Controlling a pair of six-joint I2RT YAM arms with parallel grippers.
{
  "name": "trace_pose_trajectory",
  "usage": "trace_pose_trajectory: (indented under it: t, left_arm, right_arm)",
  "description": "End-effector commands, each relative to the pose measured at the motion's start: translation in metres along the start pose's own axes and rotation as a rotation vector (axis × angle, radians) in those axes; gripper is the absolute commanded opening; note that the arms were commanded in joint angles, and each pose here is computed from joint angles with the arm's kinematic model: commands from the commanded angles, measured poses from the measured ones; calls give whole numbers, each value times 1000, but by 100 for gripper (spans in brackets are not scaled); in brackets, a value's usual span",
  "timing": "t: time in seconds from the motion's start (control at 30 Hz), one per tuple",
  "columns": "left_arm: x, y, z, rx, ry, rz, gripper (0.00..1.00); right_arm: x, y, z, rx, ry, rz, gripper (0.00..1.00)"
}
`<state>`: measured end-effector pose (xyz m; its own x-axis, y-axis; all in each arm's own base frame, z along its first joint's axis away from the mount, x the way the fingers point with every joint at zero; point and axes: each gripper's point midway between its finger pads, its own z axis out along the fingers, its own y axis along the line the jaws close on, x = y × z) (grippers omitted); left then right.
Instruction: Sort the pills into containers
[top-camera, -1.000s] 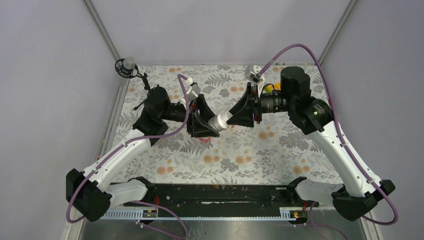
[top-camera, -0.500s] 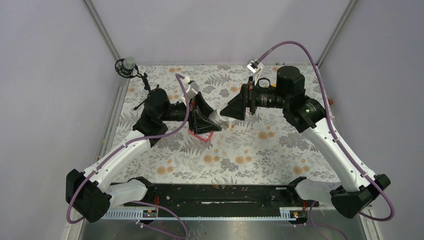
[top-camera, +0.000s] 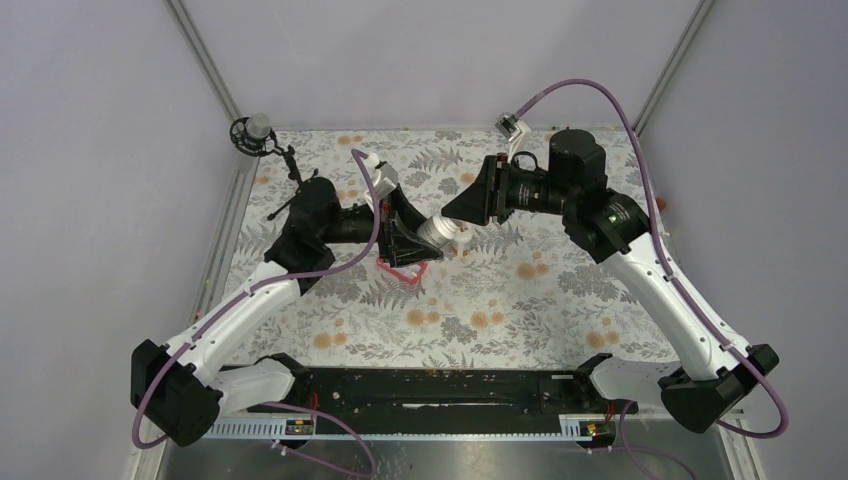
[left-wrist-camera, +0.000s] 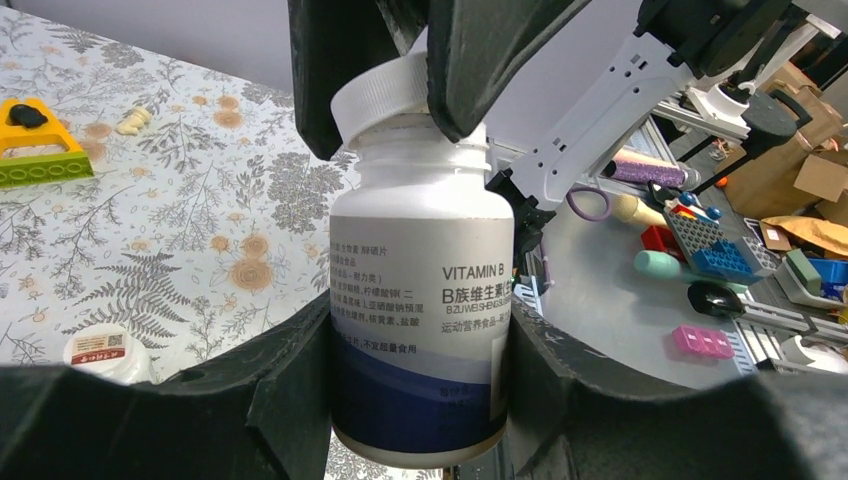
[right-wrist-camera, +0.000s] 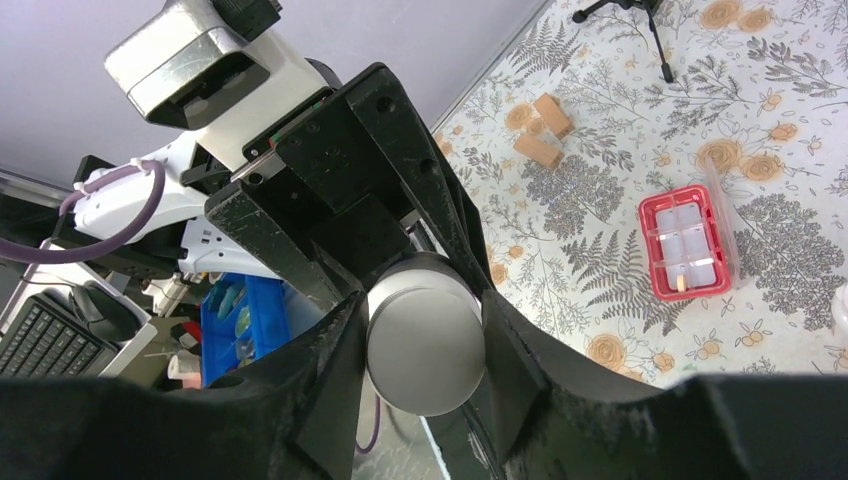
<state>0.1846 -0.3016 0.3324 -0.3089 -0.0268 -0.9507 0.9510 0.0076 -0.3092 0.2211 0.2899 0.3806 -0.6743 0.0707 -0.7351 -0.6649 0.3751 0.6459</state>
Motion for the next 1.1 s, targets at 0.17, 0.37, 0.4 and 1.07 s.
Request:
trace_pose_trajectory:
  t: [0.17,0.37,0.4,1.07]
  left_arm:
    - [2,1,-7,-42,3,60,0]
    - [29,31,-22,-239,55,63,0]
    - [36,41,-26,-299,71,64,0]
    - [183,135,-140,-881,727,71,0]
  right_arm:
    - [-15,12,-15,21,-31,-23,38]
    - [-23,-39,-26,263,-101,23,38]
    - [-21,-50,-28,311,-107,30,38]
    - [33,-154,-48,657,-96,104,40]
